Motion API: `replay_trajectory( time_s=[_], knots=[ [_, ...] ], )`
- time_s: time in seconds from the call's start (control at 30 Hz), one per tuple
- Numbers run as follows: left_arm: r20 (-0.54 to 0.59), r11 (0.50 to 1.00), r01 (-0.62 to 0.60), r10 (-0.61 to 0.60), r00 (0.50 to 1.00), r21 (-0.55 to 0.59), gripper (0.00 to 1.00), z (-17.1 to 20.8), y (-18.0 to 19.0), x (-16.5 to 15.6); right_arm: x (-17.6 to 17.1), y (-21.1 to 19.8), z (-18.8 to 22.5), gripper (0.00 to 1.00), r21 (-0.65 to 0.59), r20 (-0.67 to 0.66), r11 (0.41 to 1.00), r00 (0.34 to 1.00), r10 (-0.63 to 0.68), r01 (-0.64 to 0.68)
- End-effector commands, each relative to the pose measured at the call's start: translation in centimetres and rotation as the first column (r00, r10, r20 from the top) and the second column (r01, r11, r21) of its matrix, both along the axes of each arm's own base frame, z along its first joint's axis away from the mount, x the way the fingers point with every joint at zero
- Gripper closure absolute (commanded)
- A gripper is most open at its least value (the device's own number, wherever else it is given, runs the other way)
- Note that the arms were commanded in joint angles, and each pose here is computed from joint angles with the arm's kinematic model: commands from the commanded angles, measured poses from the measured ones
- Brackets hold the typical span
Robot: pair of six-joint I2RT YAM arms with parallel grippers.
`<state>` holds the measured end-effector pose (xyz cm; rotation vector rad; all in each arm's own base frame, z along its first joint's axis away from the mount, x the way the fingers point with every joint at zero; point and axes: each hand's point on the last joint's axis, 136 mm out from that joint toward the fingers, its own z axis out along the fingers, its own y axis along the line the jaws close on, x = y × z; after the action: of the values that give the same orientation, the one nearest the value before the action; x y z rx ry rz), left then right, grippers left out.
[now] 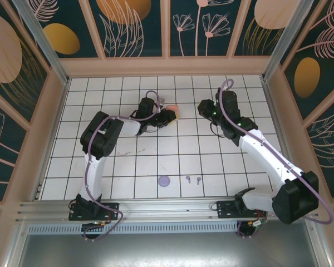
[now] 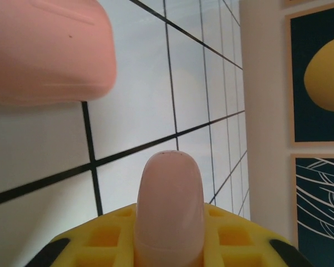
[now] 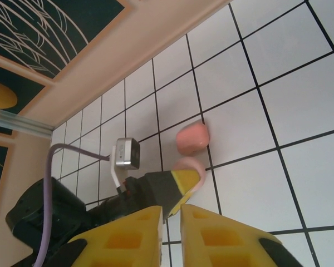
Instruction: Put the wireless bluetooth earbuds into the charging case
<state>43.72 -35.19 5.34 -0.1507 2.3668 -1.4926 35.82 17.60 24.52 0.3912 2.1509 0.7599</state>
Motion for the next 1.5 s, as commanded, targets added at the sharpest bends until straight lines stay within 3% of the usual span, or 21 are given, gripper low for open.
replay_trajectory(
  time_s=[0.0,0.5,0.87,1.07,1.2,1.33,1.47],
  knots=[
    [-0.035,0.997,-0.014,0.017,0.999,0.071,0.68,-1.9,0.6,0.4,-0.1,0.5,1.8,0.8,0.033,0.047,0.999,0.999,0.003,-0.005],
    [0.008,0.945,-0.073,0.074,0.997,0.319,0.33,-2.9,3.4,1.6,-0.9,1.4,3.2,0.65,0.029,0.064,0.999,0.998,0.02,-0.022],
    [0.182,0.856,-0.221,0.151,0.972,0.467,0.28,0.8,7.7,2.7,-1.5,1.9,3.2,0.57,0.012,0.059,1.0,0.998,0.022,-0.023],
    [0.398,0.793,-0.375,0.183,0.899,0.481,0.27,7.6,10.7,3.4,-3.3,3.9,-0.1,0.52,-0.043,-0.017,0.996,0.996,0.082,-0.083],
    [0.53,0.729,-0.486,0.2,0.824,0.483,0.26,12.0,13.2,3.3,-5.4,6.1,-4.2,0.4,-0.098,-0.116,0.982,0.981,0.152,-0.164],
    [0.626,0.661,-0.601,0.247,0.74,0.45,0.23,15.7,15.9,2.7,-8.0,8.4,-8.4,0.36,-0.134,-0.228,0.964,0.954,0.195,-0.229],
    [0.685,0.596,-0.694,0.306,0.661,0.403,0.1,17.8,18.5,1.7,-10.7,10.7,-11.7,0.35,-0.142,-0.332,0.955,0.921,0.203,-0.262]
  ],
)
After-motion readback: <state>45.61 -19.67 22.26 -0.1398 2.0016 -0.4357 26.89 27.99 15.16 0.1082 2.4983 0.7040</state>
